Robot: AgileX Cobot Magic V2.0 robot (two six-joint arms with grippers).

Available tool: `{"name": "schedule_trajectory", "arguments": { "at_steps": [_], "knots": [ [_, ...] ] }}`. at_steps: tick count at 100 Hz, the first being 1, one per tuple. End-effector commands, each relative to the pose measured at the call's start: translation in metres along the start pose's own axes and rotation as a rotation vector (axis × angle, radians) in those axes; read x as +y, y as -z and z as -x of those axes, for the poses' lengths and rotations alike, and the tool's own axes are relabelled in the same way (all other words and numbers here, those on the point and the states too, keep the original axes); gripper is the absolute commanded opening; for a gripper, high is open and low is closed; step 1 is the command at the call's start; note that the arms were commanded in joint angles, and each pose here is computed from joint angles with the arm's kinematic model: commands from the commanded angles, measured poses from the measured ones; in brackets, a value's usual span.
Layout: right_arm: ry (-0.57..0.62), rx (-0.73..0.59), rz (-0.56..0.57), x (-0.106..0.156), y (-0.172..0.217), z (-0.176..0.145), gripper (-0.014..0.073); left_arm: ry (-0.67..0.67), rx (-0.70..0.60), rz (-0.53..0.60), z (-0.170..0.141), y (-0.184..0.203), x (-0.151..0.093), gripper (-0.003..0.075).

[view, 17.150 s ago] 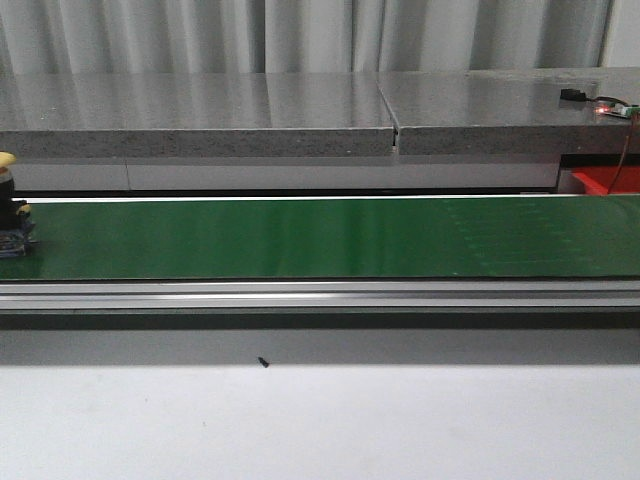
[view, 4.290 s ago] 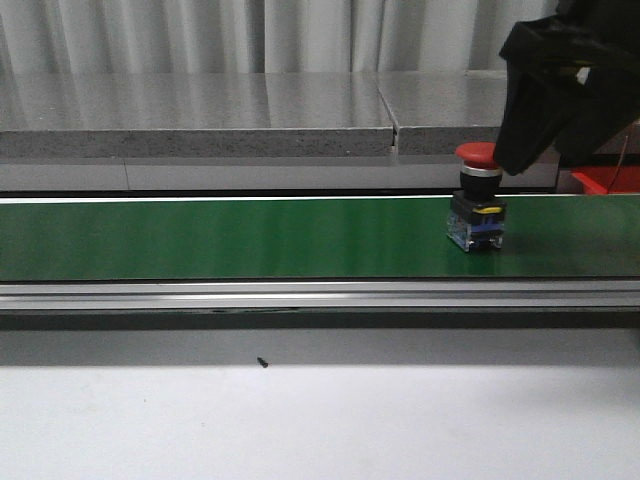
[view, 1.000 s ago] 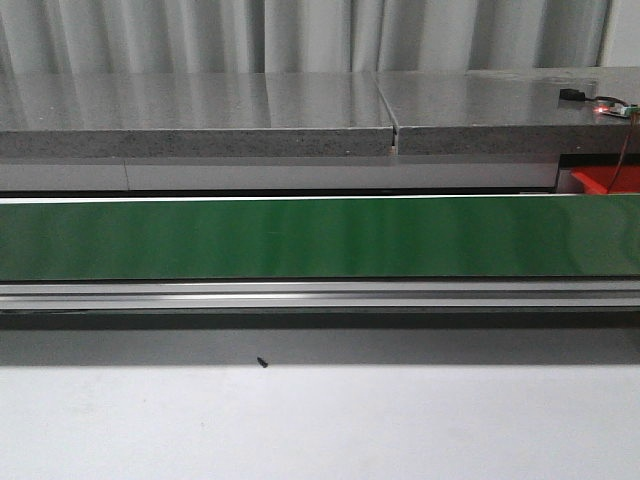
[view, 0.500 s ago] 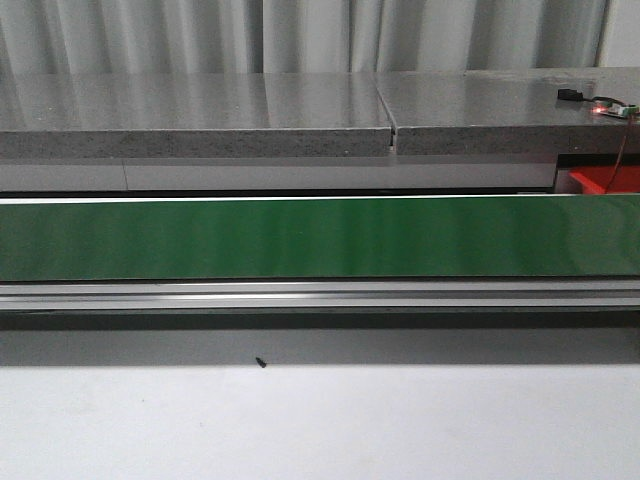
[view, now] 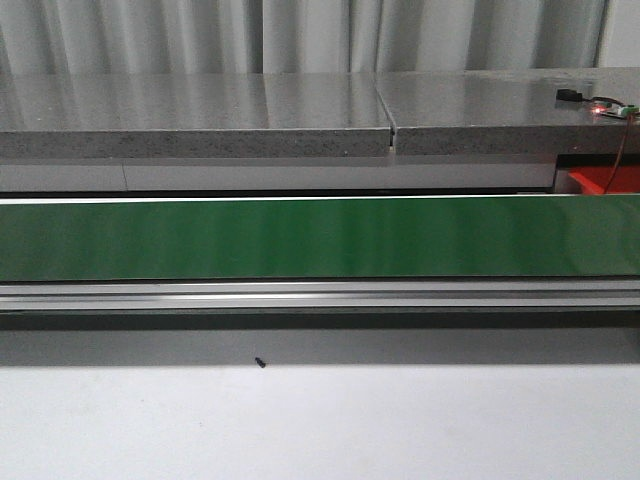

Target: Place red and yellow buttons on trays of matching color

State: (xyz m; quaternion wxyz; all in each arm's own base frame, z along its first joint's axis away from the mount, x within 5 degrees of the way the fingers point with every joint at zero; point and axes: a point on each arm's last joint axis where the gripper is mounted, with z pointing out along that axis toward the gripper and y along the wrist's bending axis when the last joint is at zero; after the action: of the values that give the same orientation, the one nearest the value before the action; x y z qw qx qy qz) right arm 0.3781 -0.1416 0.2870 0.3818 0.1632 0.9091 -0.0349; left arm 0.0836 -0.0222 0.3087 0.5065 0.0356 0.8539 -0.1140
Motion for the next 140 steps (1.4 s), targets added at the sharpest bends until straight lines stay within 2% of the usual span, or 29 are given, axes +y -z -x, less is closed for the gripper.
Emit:
{"name": "schedule_trajectory", "arguments": {
  "at_steps": [1, 10, 20, 36, 55, 80, 116, 140],
  "knots": [
    [0.048, -0.143, 0.029, 0.017, 0.038, 0.022, 0.0118, 0.008, -0.087, -0.021, 0.013, 0.004, -0.003, -0.0019],
    [0.075, -0.16, 0.074, 0.038, 0.049, 0.021, 0.0008, 0.008, -0.087, -0.021, 0.013, 0.004, -0.003, -0.0019],
    [0.125, -0.168, 0.133, 0.067, 0.06, 0.017, -0.0072, 0.008, -0.087, -0.021, 0.013, 0.004, -0.003, -0.0019],
    [0.186, -0.176, 0.209, 0.101, 0.076, 0.005, -0.0067, 0.008, -0.087, -0.021, 0.013, 0.004, -0.003, -0.0019],
    [0.232, -0.187, 0.269, 0.123, 0.096, -0.009, -0.0067, 0.008, -0.087, -0.021, 0.013, 0.004, -0.003, -0.0019],
    [0.212, -0.216, 0.298, 0.119, 0.123, -0.03, -0.0067, 0.008, -0.087, -0.021, 0.013, 0.004, -0.003, -0.0019],
    [0.179, -0.354, 0.314, 0.102, 0.172, -0.054, -0.0067, 0.008, -0.087, -0.021, 0.013, 0.004, -0.003, -0.0018],
    [0.174, -0.42, 0.305, 0.093, 0.186, -0.074, -0.0067, 0.008, -0.087, -0.021, 0.013, 0.004, -0.003, -0.0019]
  ]
}}
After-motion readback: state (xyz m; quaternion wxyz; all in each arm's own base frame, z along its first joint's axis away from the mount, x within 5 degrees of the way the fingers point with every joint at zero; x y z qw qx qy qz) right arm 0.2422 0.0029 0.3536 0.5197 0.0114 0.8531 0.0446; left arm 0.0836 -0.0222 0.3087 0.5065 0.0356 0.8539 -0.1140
